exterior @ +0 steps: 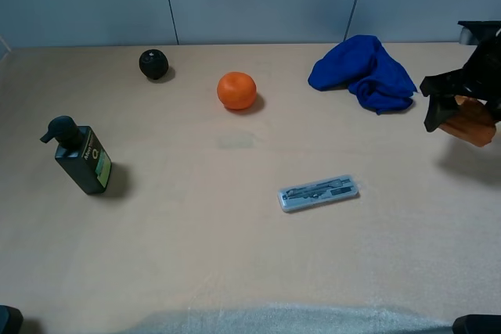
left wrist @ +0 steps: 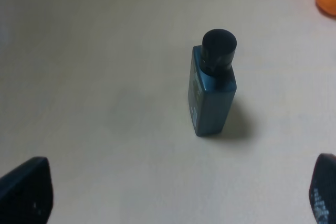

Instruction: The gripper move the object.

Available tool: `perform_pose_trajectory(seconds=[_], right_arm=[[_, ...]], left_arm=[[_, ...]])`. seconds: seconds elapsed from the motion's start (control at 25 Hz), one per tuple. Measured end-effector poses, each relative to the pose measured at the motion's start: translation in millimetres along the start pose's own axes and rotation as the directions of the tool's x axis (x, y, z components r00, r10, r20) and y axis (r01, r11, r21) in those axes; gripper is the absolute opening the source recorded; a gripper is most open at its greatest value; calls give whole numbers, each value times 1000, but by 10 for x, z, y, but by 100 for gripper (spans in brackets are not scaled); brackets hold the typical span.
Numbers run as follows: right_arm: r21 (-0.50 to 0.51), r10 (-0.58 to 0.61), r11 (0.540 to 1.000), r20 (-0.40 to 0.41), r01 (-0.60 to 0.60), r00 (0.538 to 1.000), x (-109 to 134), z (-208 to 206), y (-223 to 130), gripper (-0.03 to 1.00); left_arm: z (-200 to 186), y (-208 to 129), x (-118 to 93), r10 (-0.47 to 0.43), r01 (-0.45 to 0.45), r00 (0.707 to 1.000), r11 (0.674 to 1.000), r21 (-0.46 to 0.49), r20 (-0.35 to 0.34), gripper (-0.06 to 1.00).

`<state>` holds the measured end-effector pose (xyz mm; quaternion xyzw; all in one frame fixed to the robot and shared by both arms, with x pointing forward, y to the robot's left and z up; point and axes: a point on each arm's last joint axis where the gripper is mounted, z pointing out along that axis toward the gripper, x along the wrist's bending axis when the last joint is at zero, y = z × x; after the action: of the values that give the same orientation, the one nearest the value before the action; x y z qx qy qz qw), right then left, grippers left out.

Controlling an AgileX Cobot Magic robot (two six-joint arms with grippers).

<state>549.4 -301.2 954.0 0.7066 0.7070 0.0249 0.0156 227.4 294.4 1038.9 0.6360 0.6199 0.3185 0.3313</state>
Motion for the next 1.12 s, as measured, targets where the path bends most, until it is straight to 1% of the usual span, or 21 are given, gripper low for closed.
perform_pose_trajectory(seconds=[0.52,0.92,1.12], right_arm=[[17,-168,986,-10,168,986,654,-15,-74,54],[-36,-269,963,-26,268,963,1132,-179,-62,54],[-46,-315,948,-35,314,948,1330,-209,-116,54]], left_arm=[[0,0,0,0,0,1000,1000,0,0,99],[0,0,0,0,0,1000,1000,0,0,99],[0,0,0,0,0,1000,1000,0,0,99]])
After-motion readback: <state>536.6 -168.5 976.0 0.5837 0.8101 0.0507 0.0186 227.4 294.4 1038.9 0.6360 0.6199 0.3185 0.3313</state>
